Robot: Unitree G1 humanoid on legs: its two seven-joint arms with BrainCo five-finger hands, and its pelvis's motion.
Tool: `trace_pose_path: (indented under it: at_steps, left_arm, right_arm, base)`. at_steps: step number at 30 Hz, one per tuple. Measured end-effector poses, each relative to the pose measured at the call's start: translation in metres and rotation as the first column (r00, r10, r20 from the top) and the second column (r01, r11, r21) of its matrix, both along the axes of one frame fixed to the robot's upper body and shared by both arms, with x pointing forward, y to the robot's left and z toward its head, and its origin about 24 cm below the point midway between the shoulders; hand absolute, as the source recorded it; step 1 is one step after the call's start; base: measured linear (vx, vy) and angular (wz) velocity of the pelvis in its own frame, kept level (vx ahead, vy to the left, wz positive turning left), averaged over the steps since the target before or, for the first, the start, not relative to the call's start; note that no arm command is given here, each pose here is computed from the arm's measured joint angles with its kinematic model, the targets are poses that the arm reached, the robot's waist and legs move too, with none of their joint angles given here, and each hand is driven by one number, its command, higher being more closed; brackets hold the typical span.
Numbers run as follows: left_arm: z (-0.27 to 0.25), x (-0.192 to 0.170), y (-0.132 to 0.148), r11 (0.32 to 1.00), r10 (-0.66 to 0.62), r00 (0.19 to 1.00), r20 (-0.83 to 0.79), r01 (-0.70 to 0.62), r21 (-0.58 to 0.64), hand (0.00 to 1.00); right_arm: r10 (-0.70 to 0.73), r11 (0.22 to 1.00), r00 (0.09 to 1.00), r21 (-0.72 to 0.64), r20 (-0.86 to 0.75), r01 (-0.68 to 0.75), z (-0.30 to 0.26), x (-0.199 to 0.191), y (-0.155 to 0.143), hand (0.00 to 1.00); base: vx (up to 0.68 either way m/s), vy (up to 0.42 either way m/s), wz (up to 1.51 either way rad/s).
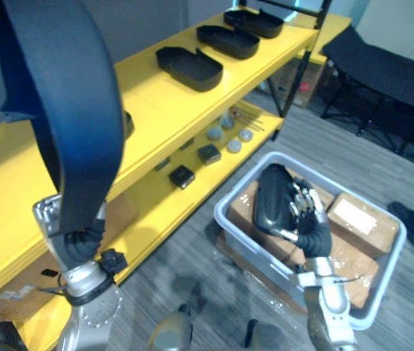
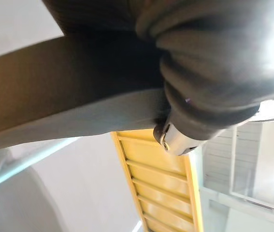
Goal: Walk over and take plastic housings, then place them on the shelf
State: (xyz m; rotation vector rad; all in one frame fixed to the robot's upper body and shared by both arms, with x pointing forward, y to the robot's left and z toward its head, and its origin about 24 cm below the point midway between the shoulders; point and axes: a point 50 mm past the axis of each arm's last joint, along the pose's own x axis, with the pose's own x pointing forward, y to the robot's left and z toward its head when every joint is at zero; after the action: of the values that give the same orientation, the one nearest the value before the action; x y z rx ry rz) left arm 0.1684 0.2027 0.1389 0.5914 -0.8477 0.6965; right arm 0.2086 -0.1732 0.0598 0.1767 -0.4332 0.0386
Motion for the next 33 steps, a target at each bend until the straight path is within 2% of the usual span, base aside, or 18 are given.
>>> trace_pose_path:
  at_steps: [5,8,12,15,19,23,28,33]
  left_arm:
    - [0.002,-0.002,0.006,0.999,0.054,0.998,0.031,-0.054,-0.002,1.00]
    - [0.010,-0.005,0.013,0.994,0.100,0.992,0.073,-0.103,0.042,1.00]
    - [0.025,-0.004,0.008,0.995,0.049,0.984,0.173,-0.063,0.076,1.00]
    - [0.040,-0.004,0.003,0.985,0.008,0.973,0.232,-0.047,0.164,1.00]
    - [0.058,0.009,-0.003,0.978,-0.057,0.955,0.292,-0.006,0.208,1.00]
    - [0.051,0.015,-0.002,0.979,-0.046,0.975,0.220,0.000,0.205,1.00]
    - [0.038,0.015,-0.009,0.988,-0.055,0.983,0.177,0.028,0.151,1.00]
    - [0.028,0.031,-0.012,0.992,-0.059,0.991,0.121,0.045,0.117,1.00]
  right_arm:
    - [-0.028,1.000,0.996,0.005,0.080,0.027,0.011,0.004,-0.006,0.00]
    - [-0.056,0.998,0.987,0.010,0.152,0.056,0.025,0.016,-0.010,0.00]
    - [-0.092,0.996,0.978,0.031,0.186,0.088,0.035,0.029,-0.013,0.00]
    - [-0.074,0.997,0.974,0.023,0.215,0.071,0.040,0.033,-0.012,0.00]
    - [0.011,1.000,0.945,-0.023,0.327,-0.004,0.065,0.041,-0.007,0.00]
    - [0.115,0.993,0.871,-0.023,0.477,-0.119,0.104,0.039,0.006,0.00]
    - [0.220,0.964,0.857,0.027,0.465,-0.263,0.107,0.046,0.016,0.00]
    - [0.322,0.932,0.834,0.007,0.448,-0.364,0.109,0.057,0.032,0.00]
  base:
    - [0.01,0.010,0.25]
    - [0.07,0.036,0.44]
    - [0.12,0.068,0.38]
    - [0.22,0.037,0.63]
    - [0.17,-0.086,0.67]
    - [0.13,-0.154,0.46]
    - [0.16,-0.174,0.73]
    - [0.13,-0.082,0.97]
